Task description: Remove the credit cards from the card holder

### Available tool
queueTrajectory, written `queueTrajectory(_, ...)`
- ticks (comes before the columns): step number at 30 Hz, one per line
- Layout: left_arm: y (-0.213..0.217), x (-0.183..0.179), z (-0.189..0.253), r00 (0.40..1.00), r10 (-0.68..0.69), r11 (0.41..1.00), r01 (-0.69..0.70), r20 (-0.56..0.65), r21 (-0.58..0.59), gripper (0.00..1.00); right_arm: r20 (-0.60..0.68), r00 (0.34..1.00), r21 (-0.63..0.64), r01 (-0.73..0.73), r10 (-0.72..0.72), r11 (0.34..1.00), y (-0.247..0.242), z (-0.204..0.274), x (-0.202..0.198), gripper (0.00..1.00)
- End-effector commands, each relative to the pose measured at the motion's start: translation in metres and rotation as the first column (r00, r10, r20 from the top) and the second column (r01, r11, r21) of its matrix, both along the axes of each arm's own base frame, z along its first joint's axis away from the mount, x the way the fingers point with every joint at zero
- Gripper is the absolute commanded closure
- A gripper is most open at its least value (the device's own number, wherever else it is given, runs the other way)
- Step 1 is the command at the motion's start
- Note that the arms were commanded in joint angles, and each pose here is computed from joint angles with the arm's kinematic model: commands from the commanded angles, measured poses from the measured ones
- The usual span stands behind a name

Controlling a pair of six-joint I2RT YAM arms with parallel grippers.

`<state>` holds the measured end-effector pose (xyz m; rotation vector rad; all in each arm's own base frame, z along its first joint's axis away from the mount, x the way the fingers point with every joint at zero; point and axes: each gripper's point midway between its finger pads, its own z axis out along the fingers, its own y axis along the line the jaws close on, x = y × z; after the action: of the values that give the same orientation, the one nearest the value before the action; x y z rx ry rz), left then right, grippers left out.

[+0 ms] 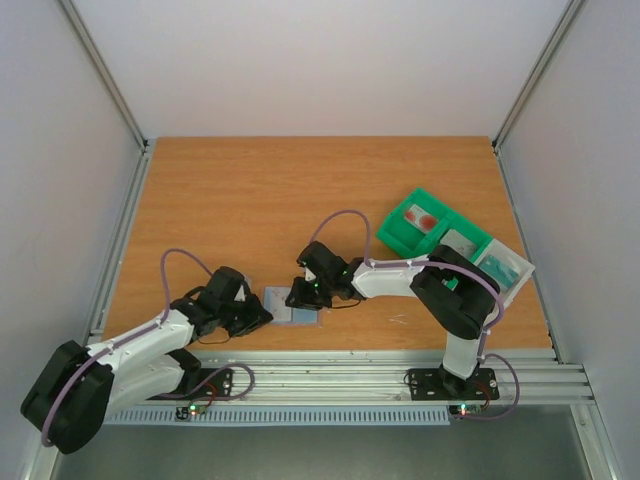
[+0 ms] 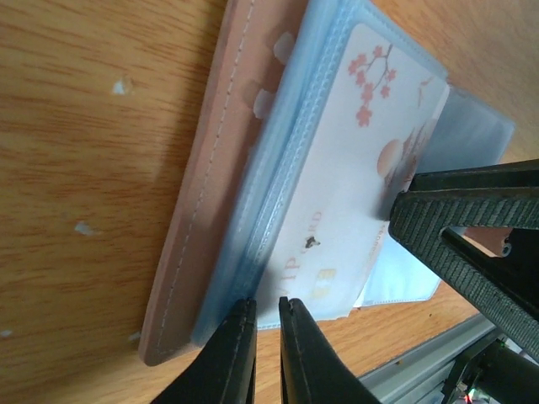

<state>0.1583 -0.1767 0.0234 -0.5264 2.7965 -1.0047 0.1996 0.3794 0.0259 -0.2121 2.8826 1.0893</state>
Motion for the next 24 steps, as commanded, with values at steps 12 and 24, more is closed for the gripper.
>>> queueTrajectory(12,-0.005,0.015,0.022,0.999,0.009,1.0,-0.008,0.037,-0.005,0.85,0.052,0.998,-0.047,-0.019,0.022,0.999,-0.007,-0.007,0.001,0.9)
queueTrajectory(24,-0.003,0.015,-0.006,1.0,-0.013,0.998,0.014,-0.024,0.065,0.95,0.04,0.999,0.01,-0.008,0.007,1.0,-0.009,-0.005,0.002,0.92)
